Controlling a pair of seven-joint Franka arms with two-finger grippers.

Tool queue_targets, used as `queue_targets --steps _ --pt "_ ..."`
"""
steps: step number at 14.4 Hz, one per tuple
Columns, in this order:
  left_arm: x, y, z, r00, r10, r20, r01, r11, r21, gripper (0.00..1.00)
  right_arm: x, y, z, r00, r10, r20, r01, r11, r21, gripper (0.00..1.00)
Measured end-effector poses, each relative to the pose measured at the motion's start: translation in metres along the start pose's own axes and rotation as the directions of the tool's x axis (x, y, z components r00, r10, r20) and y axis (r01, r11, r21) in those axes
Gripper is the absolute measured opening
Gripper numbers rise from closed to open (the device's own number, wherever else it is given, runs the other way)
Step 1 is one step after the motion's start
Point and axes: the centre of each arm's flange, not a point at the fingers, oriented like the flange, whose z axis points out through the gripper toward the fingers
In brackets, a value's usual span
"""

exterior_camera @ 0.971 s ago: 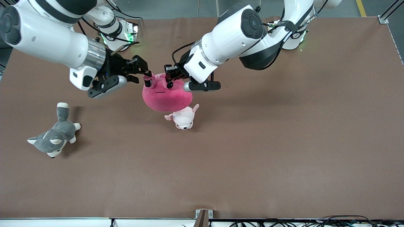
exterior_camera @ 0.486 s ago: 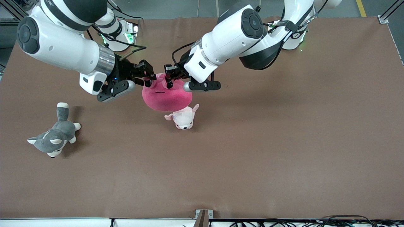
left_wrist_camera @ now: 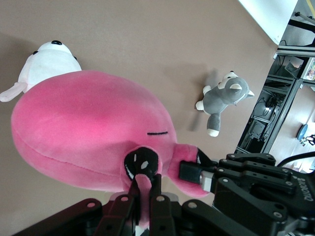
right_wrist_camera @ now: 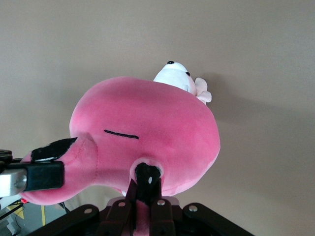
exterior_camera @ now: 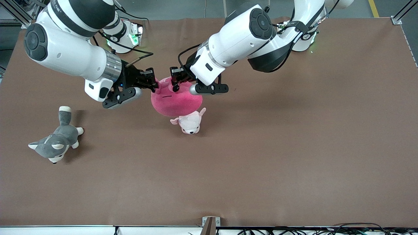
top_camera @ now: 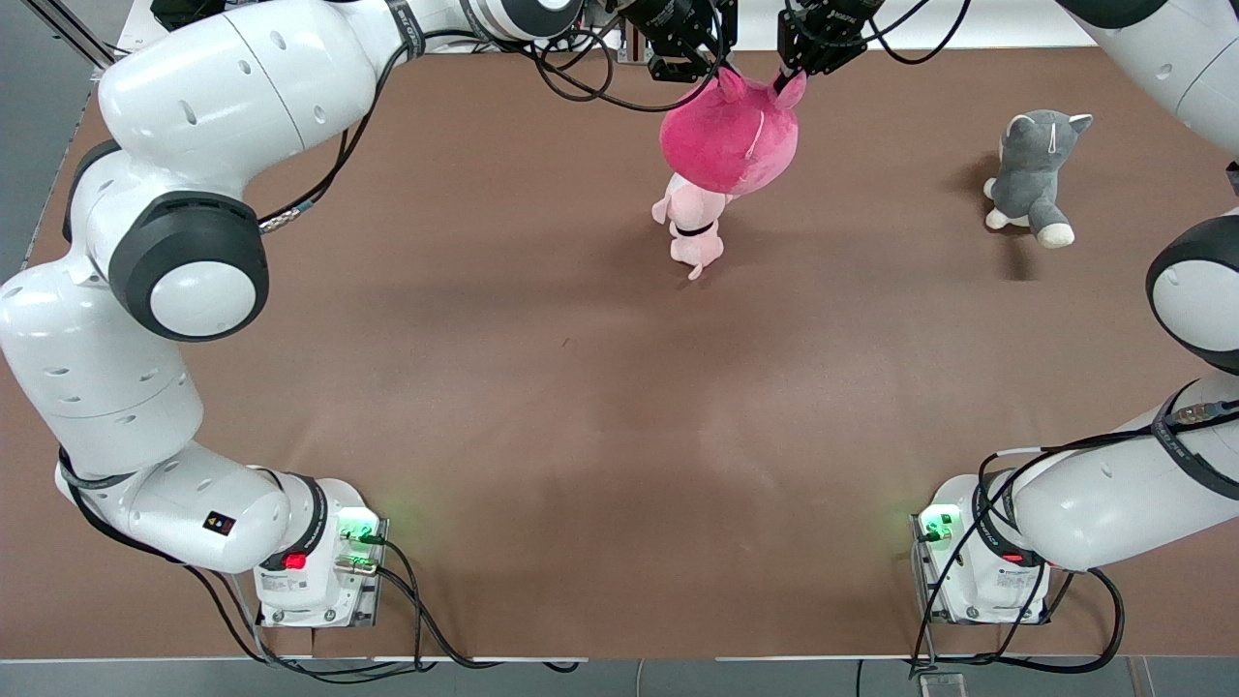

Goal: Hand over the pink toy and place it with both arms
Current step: 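Open the left gripper and carry the pink toy away with the right gripper, then lower the pink toy beside the grey cat while the left gripper withdraws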

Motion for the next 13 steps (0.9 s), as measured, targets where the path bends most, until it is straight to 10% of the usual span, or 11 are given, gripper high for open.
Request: queue_targets --steps 8,13 --pt "0.024 0.006 -0.078 0.986 0.048 -0.157 -0.050 0.999 -0.010 0.94 0.003 0.115 -0.048 0.999 -0.017 0.030 0.018 0.999 -0.040 0.13" --pt "0.042 -0.035 -0.205 0.935 0.206 -0.288 -0.120 0.950 0.289 1.00 0.028 0.210 -0.013 0.994 0.029 0.105 -0.017 0.993 -0.113 0.13"
